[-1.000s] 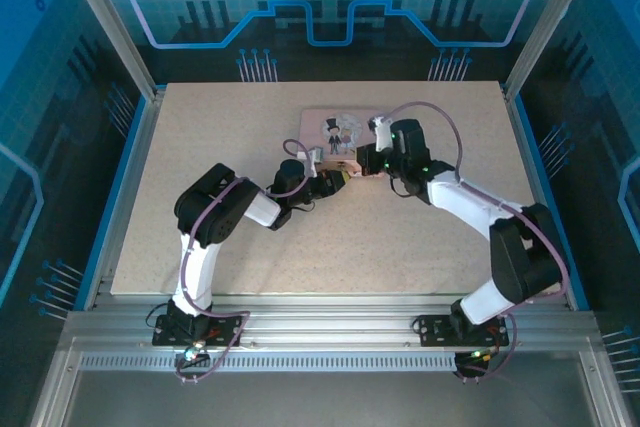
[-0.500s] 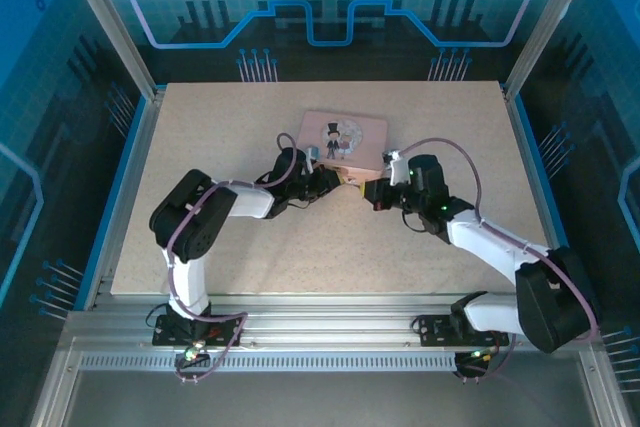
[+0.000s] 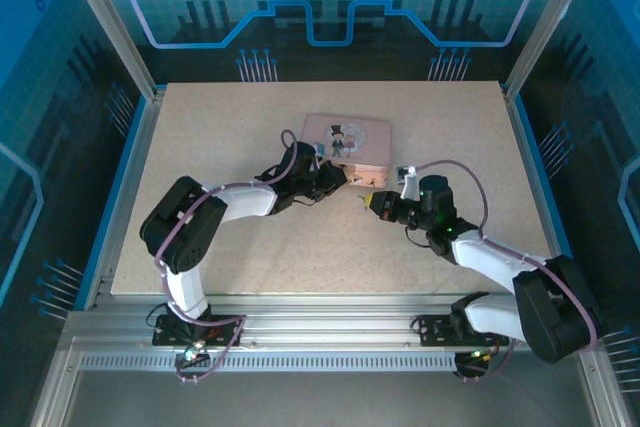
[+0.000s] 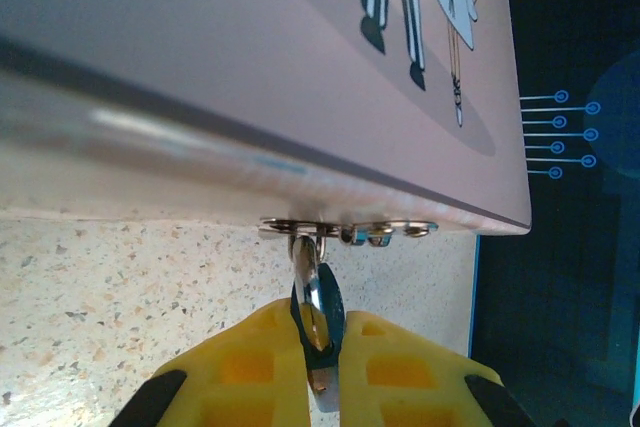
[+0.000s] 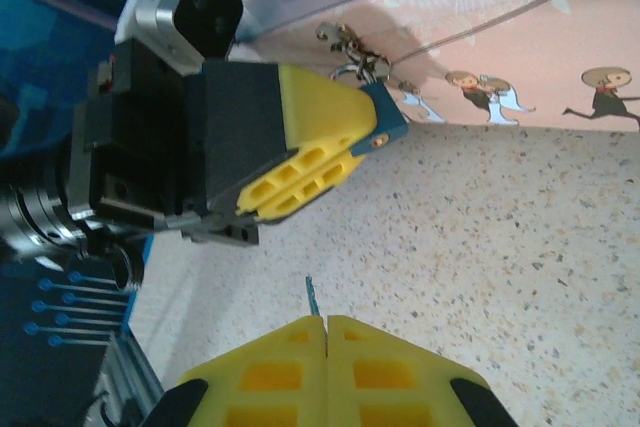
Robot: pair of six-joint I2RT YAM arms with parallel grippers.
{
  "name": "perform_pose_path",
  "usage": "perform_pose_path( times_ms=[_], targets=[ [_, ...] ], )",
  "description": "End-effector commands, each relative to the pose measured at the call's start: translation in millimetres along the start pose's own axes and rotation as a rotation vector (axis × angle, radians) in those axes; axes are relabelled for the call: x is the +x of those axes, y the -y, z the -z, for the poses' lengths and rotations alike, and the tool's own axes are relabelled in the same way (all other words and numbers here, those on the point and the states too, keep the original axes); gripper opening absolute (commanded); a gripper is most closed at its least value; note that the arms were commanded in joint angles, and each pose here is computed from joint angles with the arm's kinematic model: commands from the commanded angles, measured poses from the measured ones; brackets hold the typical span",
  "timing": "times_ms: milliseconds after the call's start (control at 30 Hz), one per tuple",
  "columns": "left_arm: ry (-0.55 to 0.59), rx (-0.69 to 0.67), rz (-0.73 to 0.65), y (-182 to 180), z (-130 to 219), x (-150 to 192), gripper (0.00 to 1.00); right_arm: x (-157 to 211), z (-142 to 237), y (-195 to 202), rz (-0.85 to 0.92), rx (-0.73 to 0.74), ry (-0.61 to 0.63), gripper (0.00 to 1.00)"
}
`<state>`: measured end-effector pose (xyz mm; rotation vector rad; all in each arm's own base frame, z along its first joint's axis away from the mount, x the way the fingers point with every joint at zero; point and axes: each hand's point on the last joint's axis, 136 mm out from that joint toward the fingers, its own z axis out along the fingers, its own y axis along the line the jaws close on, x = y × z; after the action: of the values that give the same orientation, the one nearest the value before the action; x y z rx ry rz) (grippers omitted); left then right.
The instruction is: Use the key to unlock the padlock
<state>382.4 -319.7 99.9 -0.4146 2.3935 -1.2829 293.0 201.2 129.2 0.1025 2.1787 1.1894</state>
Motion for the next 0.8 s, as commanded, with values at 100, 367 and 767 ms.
perform_pose_path(
  times_ms=[100,367,767],
  targets=[
    [0.05,0.122,0.0,48.7,12.0,-11.5,0.04,-15.1,-2.4,0.0,-0.149,-0.055,0.077,0.0],
    [0.056,0.152,0.012,55.3,9.8,-10.2,0.04,-17.8,-7.3,13.5,-0.361,-0.038,0.117,0.0],
    [0.049,0.166,0.017,56.5,8.1,-7.1,0.04,-12.6,-17.4,30.3,-0.632,-0.015,0.155,0.0]
  ],
)
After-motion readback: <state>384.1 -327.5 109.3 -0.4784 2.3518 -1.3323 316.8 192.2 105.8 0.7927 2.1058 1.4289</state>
